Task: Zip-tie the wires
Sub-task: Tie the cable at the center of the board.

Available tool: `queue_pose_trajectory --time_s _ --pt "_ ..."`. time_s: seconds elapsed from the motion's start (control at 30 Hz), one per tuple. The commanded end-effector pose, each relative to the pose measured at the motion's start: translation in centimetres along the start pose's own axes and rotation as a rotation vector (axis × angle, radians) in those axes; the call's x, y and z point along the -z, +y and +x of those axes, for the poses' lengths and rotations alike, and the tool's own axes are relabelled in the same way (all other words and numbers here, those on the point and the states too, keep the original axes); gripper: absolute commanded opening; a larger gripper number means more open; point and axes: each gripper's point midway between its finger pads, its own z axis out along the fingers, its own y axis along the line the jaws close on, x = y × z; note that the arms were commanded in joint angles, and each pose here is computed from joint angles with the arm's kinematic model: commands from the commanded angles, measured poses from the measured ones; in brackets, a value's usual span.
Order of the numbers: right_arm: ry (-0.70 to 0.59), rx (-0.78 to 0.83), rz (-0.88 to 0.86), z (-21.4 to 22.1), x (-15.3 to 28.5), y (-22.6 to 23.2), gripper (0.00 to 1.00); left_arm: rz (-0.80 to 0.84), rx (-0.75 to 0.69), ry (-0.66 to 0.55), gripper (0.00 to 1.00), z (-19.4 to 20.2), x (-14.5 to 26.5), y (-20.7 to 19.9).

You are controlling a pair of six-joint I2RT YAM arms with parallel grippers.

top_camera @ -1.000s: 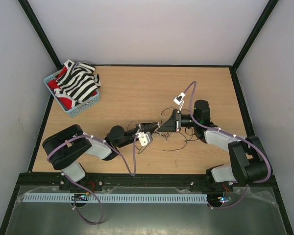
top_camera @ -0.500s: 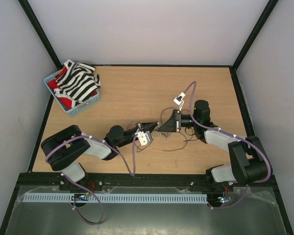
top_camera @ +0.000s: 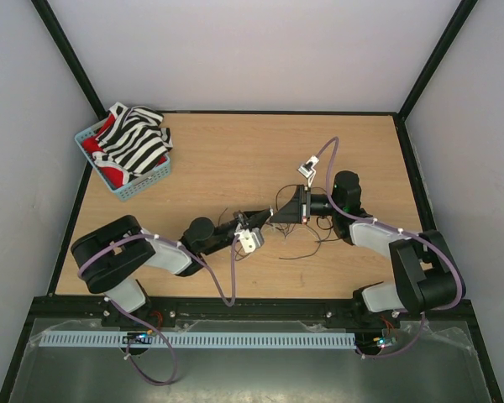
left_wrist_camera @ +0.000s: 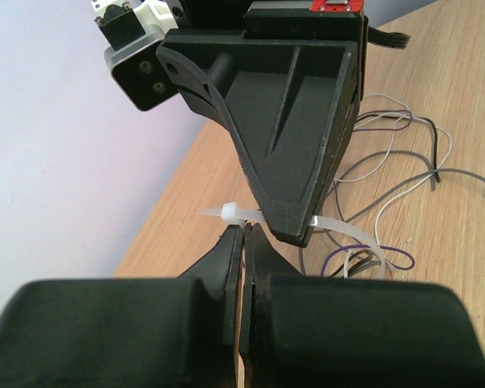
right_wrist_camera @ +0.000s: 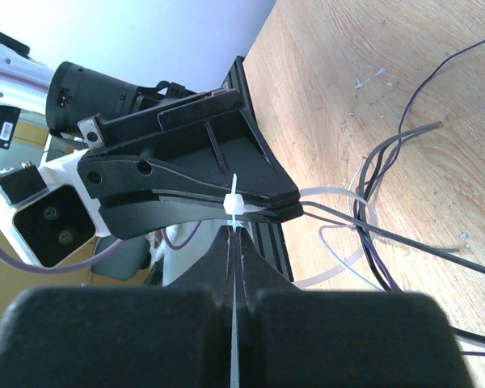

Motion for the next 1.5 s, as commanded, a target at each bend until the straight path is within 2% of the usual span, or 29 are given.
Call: queue_pose_trajectory --time_s 0.0,0.93,1.17,1.3,1.47 --pt "-0.026 -0.003 -0.016 -0.9 -0.1 0.3 0.00 -0.013 -0.072 -0.018 0.00 -0.8 -0.4 -0.2" --pt "-0.064 -0.099 0.037 -3.7 -1.4 -2.2 0.00 -0.004 -0.194 -0.001 0.00 -1.5 0.1 -1.6" --pt "-0.041 -0.111 0.033 -3.5 -1.5 -2.4 0.00 -0.017 -0.175 0.013 0.00 -1.1 -0.2 -1.5" --pt "-0.011 -0.132 0.046 -2.2 -1.2 -2.7 0.00 -0.042 -0.090 0.019 0.00 -0.8 -0.1 -0.8" --pt "0.008 -0.090 0.076 -1.1 -0.6 -2.5 0.16 -0.076 0.009 0.028 0.00 -0.2 0.4 0.5"
